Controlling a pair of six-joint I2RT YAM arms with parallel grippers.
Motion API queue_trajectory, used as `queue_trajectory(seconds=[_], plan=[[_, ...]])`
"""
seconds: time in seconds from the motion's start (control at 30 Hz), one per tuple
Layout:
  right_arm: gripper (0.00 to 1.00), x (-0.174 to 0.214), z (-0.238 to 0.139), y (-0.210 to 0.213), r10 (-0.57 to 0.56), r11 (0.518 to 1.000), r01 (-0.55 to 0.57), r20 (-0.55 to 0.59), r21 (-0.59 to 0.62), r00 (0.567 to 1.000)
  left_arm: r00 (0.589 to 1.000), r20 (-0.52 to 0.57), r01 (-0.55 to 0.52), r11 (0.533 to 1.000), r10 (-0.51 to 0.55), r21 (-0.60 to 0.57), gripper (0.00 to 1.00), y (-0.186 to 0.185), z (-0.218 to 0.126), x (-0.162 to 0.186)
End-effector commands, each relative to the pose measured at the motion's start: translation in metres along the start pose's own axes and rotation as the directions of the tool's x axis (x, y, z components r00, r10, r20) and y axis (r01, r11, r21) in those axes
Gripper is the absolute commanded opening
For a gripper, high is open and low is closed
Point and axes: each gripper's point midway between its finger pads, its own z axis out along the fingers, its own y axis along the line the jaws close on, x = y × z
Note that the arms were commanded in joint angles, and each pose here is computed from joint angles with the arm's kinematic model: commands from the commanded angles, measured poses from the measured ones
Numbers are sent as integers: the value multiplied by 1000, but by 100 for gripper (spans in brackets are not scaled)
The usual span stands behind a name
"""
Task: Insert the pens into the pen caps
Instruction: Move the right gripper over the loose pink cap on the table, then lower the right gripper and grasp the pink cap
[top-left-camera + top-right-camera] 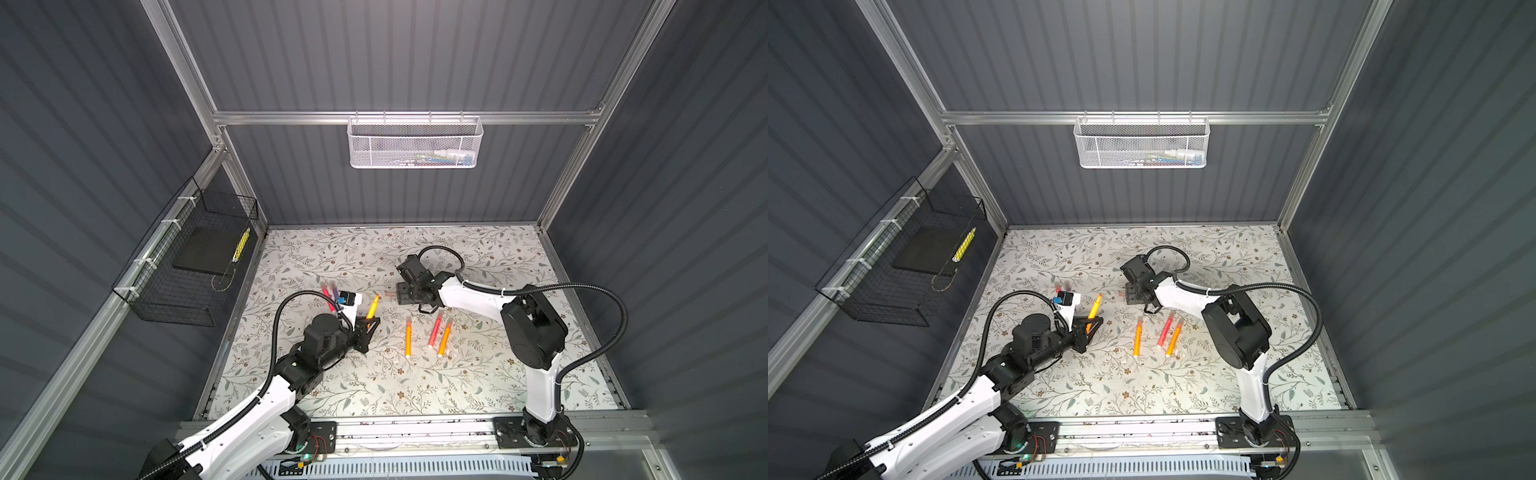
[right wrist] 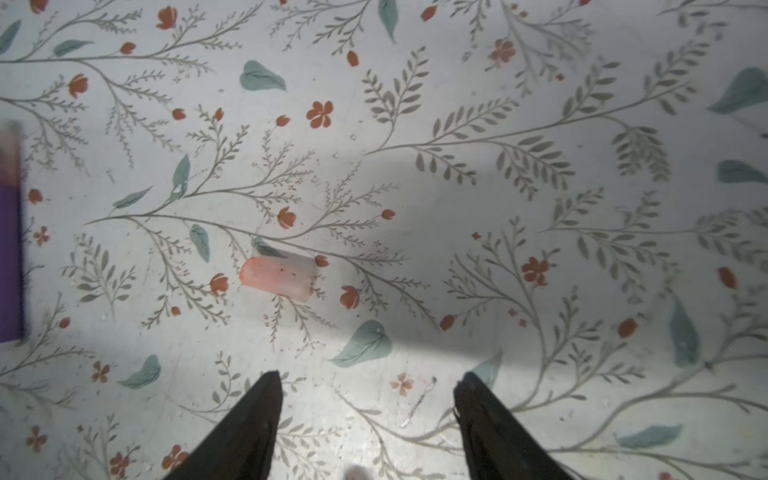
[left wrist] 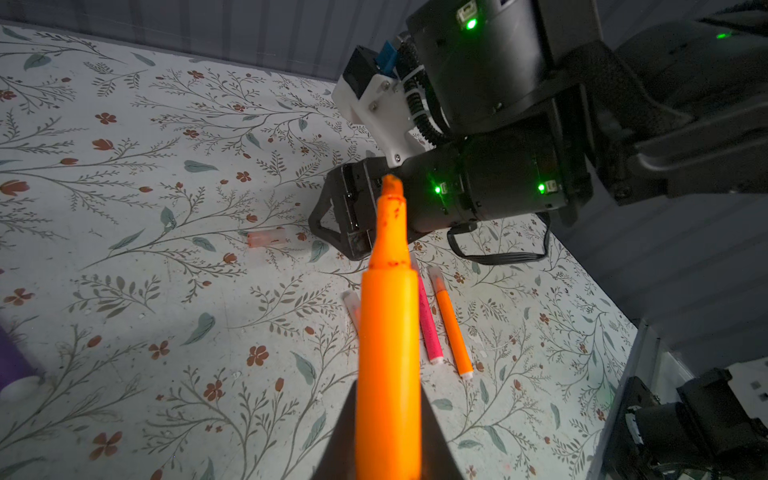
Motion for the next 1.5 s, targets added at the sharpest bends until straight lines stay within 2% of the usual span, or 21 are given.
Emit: queue_trajectory(seconds=[0.0,0.13,0.27,0.37,0.47,0.7,0.87,1.17,1.47], plan=[[72,-8,6,20,-57,994,58,17,-96,998,1000,1,-11,1000,11,12,0,-1,0,2],[72,-16,22,29,-20,996,22,24,-89,1000,1000,8,-11,1000,11,12,0,-2,-2,1],[74,-25,44,14,19,999,-21,33,51,999,1000,13,-13,1000,13,12,0,-3,-5,-1],[67,-32,55,13,22,996,-26,45,90,999,1000,15,-14,1000,14,13,0,-3,-7,-2],[65,-32,60,15,4,993,-7,32,115,999,1000,16,-16,1000,15,12,0,-3,-7,-2],[66,-12,51,19,-52,986,50,12,162,999,1000,17,-20,1000,20,16,0,-4,-7,-2],[65,1,44,8,-35,983,34,0,183,999,1000,14,-21,1000,20,23,0,-6,-6,-3],[63,-3,43,7,-19,983,15,22,182,1000,999,25,-21,999,20,33,0,-8,-9,-5],[62,9,20,-11,31,982,-39,46,184,998,1000,22,-23,999,23,33,0,-8,-9,-4]])
